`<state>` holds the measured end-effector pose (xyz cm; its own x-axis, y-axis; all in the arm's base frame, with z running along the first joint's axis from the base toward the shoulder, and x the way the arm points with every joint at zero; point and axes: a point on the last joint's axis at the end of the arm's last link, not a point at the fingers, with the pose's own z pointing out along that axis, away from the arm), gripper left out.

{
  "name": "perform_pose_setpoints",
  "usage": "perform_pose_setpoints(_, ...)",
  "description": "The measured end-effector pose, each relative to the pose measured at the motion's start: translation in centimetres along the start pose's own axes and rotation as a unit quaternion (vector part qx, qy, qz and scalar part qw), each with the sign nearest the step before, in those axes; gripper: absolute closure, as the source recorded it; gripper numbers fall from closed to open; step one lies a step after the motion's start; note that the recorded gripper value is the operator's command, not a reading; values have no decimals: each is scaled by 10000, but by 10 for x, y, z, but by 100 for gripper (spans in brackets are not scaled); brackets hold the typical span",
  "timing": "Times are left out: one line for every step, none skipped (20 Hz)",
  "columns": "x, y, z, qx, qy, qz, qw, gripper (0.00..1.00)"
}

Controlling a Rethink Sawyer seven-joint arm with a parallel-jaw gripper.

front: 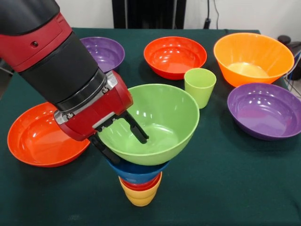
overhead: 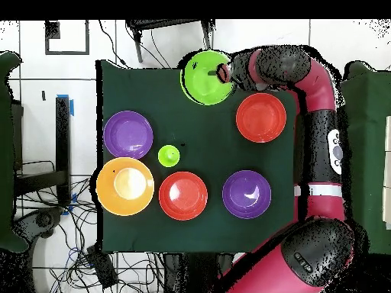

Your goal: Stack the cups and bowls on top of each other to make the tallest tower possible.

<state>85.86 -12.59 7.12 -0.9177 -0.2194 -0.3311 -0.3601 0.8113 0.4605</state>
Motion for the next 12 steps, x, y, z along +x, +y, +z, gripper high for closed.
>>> perform_pose_setpoints(-2, 0, 0, 12, -8, 1, 10000, 0)
perform_pose_setpoints(-4, 0, 0, 28, -20, 3, 10000, 0)
perform_pose_setpoints(-5, 0, 0, 39, -27, 4, 10000, 0)
perform_pose_setpoints(-7, -1, 0, 63, -41, 9, 10000, 0)
perform_pose_setpoints(-8, -1, -1, 74, -49, 12, 10000, 0)
perform_pose_setpoints(-9, -2, -2, 92, -61, 19, 9999, 0)
perform_pose_setpoints(-10, -3, -3, 110, -75, 28, 9999, 0)
perform_pose_setpoints(-11, -6, -5, 137, -96, 42, 9999, 0)
perform_pose_setpoints(-11, -7, -6, 150, -105, 50, 9998, 0)
perform_pose_setpoints(-12, -9, -8, 172, -122, 64, 9998, 0)
perform_pose_setpoints(-13, -11, -9, 192, -138, 76, 9997, 0)
perform_pose_setpoints(-13, -14, -12, 217, -161, 95, 9996, 0)
